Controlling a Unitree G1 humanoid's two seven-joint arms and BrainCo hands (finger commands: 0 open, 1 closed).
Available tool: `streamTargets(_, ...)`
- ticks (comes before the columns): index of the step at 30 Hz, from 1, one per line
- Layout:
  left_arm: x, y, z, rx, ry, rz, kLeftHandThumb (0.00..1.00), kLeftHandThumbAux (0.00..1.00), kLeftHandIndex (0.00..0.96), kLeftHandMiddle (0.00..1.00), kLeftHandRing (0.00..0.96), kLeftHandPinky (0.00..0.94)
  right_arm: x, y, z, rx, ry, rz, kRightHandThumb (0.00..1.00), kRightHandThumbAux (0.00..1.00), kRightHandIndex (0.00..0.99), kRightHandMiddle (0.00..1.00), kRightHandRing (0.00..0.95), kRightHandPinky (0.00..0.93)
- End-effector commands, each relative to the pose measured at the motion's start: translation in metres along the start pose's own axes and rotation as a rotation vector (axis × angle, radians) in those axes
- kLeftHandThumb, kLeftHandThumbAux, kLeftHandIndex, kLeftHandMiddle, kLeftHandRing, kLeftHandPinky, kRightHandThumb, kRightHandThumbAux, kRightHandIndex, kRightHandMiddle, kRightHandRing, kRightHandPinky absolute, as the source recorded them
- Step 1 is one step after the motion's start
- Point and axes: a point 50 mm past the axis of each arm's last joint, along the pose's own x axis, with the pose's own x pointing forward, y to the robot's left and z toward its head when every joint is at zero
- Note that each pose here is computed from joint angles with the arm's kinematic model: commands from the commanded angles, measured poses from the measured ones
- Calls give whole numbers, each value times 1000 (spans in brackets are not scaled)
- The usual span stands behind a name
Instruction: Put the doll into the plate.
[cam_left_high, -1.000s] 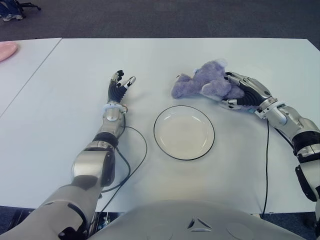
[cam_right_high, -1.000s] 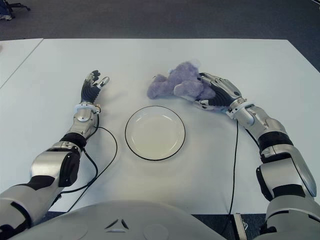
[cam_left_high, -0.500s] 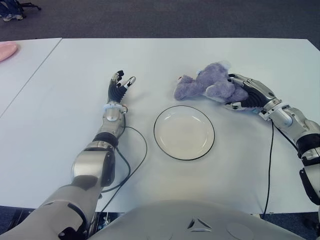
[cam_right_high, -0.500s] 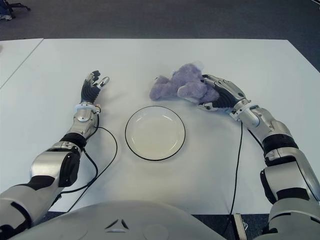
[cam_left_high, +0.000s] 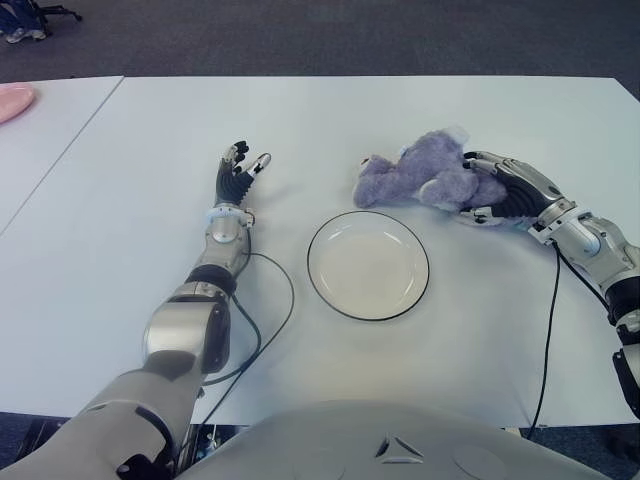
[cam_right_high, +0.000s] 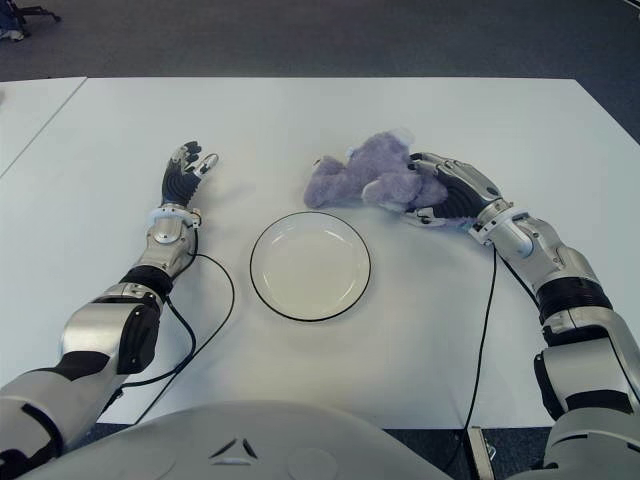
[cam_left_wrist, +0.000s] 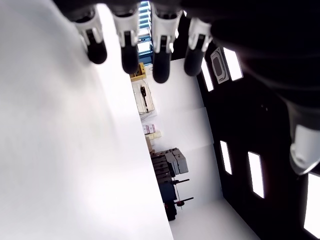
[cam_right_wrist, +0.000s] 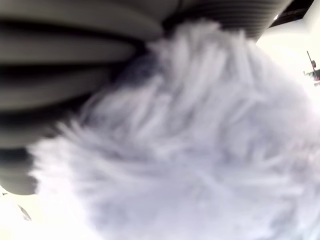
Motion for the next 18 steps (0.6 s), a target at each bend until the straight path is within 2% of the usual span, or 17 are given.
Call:
streamTargets(1,-70,-12,-94,20,415,-70,0,506,158,165,112,0,-13,41,-2,17,54,150,127,664,221,117,170,241)
streamTargets(2,-70,-12,-94,23,415,-70,0,506,159,166,113,0,-14,52,0,18,62,155,122,657,215,115,168,243)
streamTargets(5,-70,-12,-94,32,411,-73,0,509,161,170,117,0,-20,56,-2,6,78,152,127,622,181,109,174,279)
streamTargets(7,-70,-12,-94,36,407,-76,0,511,161,170,117,0,-20,50,0,-24,60,107,134,603,165,107,196,327)
streamTargets(9,-70,-13,-94,37,406,-77,0,514,157,166,113,0,-25,44,1,-57,40,42,163,577,150,108,259,440)
streamTargets(11,-70,-13,-94,35,407,-76,0,515,155,163,110,0,-35,38,-1,-97,13,-36,192,561,150,118,287,464)
streamTargets(14,-70,-13,-94,32,411,-72,0,517,152,159,107,0,-46,35,-3,-152,-25,-130,238,537,159,140,299,433)
streamTargets(18,-71,-13,-94,29,416,-67,0,517,150,158,107,12,-55,33,-5,-221,-65,-218,278,504,175,177,288,343)
